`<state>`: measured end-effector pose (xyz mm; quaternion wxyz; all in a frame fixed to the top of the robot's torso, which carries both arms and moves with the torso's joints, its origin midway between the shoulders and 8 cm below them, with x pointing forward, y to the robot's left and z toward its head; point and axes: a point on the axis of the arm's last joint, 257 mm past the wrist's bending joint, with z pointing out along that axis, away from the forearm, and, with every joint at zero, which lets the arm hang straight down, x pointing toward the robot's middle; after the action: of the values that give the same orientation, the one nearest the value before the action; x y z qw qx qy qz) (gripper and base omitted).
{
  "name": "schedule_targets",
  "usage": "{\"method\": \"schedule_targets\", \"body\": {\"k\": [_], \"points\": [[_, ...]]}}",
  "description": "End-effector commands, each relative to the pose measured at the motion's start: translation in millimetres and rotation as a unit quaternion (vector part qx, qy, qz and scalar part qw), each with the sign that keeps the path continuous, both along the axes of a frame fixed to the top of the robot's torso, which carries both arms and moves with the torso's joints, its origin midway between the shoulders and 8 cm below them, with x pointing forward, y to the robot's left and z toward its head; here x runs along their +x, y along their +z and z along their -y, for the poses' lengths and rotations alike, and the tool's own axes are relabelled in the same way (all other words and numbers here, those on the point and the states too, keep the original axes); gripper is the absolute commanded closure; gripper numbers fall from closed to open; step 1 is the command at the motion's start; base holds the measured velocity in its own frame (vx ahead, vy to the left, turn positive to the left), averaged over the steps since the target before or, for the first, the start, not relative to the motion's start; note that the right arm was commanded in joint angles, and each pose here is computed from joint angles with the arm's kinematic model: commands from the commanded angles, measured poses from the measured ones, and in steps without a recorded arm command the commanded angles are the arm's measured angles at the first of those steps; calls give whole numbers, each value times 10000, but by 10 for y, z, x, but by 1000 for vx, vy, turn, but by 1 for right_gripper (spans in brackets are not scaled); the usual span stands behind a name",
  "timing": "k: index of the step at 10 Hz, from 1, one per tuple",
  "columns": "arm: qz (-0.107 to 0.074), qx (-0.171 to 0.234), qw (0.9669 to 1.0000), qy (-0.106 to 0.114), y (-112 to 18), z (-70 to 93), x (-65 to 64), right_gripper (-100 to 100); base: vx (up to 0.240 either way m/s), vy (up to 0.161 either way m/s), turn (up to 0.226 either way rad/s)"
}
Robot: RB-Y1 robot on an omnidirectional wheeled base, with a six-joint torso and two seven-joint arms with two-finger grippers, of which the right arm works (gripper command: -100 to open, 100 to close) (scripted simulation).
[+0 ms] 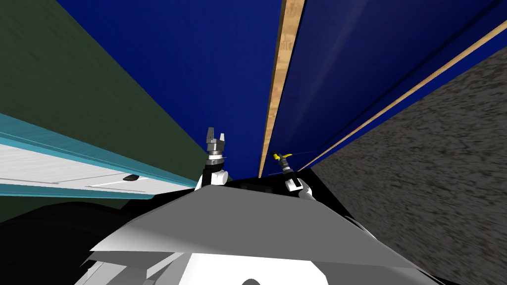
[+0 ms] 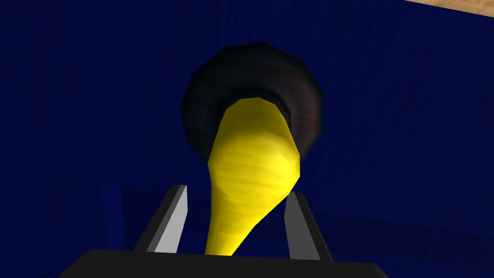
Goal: Push the door open
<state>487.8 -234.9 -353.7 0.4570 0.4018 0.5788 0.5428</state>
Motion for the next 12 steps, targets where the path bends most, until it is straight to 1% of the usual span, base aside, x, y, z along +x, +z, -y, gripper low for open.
{"method": "schedule_targets", "body": {"k": [1,5,6,9,12], "points": [[-3,0,10000,0,-3,1,-3,100,-36,-2,-3],[-3,0,10000,0,-3,1,-3,100,-12,-3,-1],[-40,-9,10000,24,-36,-28,5,100,-49,-97,74],[-33,-10,10000,91,-39,-106,36,100,-79,-179,91],[-23,-12,9998,211,-42,-244,86,100,-124,-185,89]]}}
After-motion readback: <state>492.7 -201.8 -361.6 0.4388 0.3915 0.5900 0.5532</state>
